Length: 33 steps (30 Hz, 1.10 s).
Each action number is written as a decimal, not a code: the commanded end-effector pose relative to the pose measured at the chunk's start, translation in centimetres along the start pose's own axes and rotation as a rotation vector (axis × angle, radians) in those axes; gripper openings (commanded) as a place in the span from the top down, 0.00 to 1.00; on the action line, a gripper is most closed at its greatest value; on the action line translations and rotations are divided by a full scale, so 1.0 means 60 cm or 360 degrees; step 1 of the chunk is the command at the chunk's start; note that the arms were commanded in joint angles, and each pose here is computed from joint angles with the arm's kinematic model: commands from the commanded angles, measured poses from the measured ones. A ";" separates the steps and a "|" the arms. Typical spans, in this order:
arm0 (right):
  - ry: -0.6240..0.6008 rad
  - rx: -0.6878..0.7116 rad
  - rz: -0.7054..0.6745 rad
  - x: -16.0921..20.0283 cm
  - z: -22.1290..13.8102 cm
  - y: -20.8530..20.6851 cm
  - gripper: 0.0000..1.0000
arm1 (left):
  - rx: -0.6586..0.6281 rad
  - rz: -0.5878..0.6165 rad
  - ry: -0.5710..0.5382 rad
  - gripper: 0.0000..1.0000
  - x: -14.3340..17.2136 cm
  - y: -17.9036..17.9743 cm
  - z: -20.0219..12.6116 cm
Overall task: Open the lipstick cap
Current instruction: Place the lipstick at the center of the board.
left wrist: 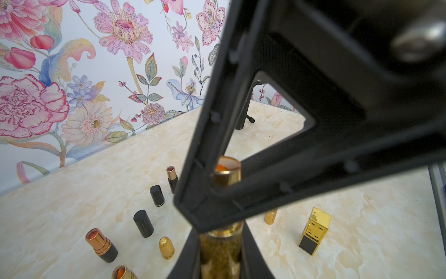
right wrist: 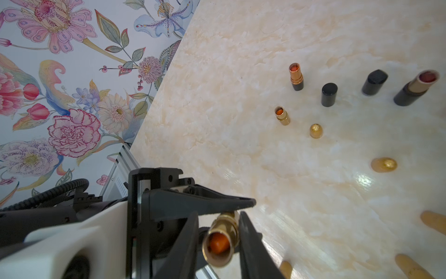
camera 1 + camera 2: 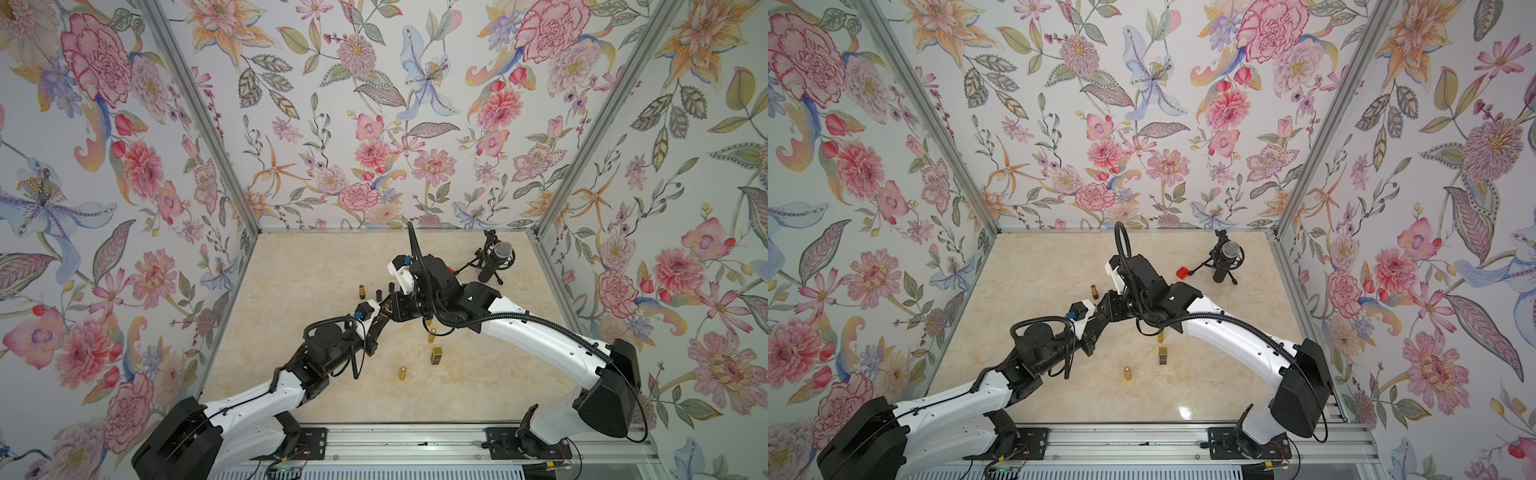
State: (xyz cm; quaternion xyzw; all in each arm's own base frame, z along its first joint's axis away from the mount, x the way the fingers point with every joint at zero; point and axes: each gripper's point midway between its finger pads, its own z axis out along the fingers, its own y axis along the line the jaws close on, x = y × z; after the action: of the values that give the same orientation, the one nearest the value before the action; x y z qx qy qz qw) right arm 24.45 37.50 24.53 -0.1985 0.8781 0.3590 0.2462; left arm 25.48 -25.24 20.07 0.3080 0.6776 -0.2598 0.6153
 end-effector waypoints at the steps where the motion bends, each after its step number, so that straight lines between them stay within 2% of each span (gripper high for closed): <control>1: -0.0014 0.0004 -0.0031 -0.006 0.003 0.004 0.71 | 0.0015 0.0025 -0.0059 0.96 -0.028 -0.001 -0.001; 9: -0.0026 -0.0005 -0.0034 -0.010 -0.002 0.007 0.77 | 0.0006 0.0024 -0.0046 0.95 -0.023 0.001 0.001; 13: -0.0037 0.0007 -0.0024 -0.014 -0.003 0.001 0.78 | 0.0000 0.0023 -0.0037 0.89 -0.020 0.002 0.001; 15: -0.0035 0.0001 -0.0025 -0.016 -0.003 0.002 0.78 | -0.0004 0.0021 -0.0031 0.80 -0.018 0.003 0.001; 18: -0.0046 0.0011 -0.0024 -0.023 -0.002 -0.003 0.78 | -0.0014 0.0019 -0.0029 0.55 -0.019 0.004 -0.001; 20: -0.0061 0.0032 -0.0015 -0.030 -0.002 -0.012 0.78 | -0.0021 0.0006 -0.0019 0.31 -0.017 0.005 -0.003; 24: -0.0101 0.0173 -0.0037 -0.042 0.004 -0.052 0.78 | -0.0043 -0.0024 0.0026 0.09 -0.001 0.008 -0.012; 26: -0.0116 0.0295 -0.0066 -0.045 0.013 -0.082 0.78 | -0.0088 -0.0050 0.0065 0.02 0.011 0.015 -0.020; 33: -0.0077 0.0585 -0.0218 -0.046 0.065 -0.152 0.78 | -0.0279 -0.0164 0.0167 0.01 0.034 0.045 -0.055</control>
State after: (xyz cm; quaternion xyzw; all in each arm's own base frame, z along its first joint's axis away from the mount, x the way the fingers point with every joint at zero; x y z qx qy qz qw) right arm 30.76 35.15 19.51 -0.1868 0.9072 0.2316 0.2975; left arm 24.89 -22.58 20.42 0.2658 0.7064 -0.2397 0.6106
